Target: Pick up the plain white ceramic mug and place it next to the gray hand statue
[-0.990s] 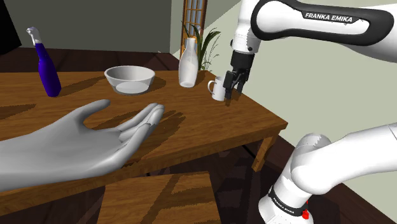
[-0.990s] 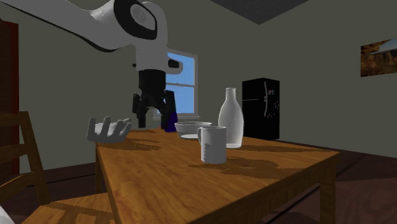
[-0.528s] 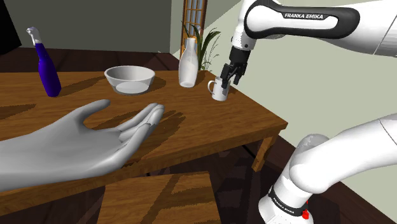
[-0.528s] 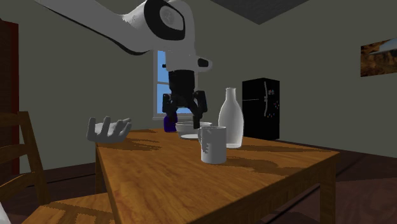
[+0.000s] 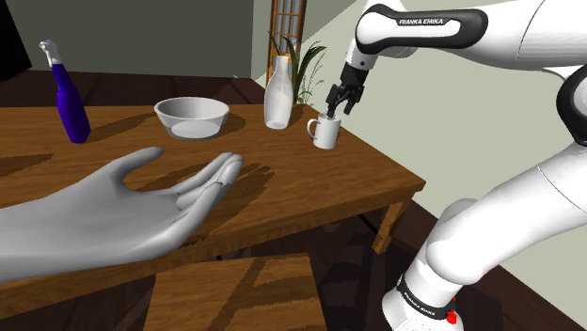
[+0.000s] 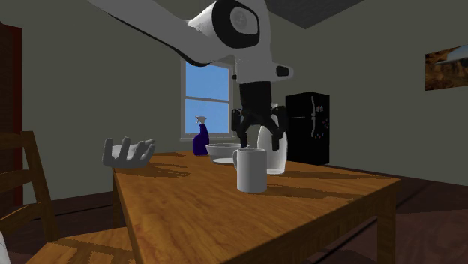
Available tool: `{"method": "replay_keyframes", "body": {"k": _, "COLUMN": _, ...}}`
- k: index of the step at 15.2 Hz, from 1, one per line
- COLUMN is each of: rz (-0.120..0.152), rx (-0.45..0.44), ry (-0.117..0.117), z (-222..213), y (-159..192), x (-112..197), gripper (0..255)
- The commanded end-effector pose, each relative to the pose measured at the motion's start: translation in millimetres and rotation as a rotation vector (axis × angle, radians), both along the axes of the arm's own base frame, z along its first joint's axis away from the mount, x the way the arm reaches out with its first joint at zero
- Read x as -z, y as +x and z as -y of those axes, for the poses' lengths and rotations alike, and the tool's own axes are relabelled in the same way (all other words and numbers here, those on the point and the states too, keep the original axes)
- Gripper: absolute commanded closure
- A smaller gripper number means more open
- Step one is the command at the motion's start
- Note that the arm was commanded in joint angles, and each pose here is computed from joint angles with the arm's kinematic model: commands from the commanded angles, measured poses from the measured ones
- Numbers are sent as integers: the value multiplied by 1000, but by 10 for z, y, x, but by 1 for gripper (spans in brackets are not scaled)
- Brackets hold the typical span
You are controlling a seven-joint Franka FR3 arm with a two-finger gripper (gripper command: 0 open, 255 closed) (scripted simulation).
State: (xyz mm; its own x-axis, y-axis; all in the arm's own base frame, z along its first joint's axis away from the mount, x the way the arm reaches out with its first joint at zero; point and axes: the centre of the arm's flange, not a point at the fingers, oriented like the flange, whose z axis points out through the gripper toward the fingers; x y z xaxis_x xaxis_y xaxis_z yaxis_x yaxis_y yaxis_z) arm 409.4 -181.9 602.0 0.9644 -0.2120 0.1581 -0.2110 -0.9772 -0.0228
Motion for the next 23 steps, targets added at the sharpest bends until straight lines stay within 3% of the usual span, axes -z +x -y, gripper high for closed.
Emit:
{"method": "replay_keyframes", "body": {"k": 1, "rz": 11, "rx": 8, "ry": 0, "z": 82, "y": 46, "x": 42, "gripper": 0}}
{"method": "replay_keyframes", "body": {"k": 8, "rz": 11, "rx": 8, "ry": 0, "z": 87, "y": 105, "x": 384, "gripper": 0}}
{"method": "replay_keyframes", "body": {"k": 15, "rz": 10, "rx": 8, "ry": 0, "z": 87, "y": 105, "x": 384, "gripper": 0}}
{"method": "replay_keyframes", "body": {"k": 16, "rz": 10, "rx": 8, "ry": 0, "z": 87, "y": 105, "x": 384, "gripper": 255}}
{"method": "replay_keyframes", "body": {"k": 23, "rz": 10, "rx": 8, "ry": 0, "z": 87, "y": 105, "x": 384, "gripper": 255}}
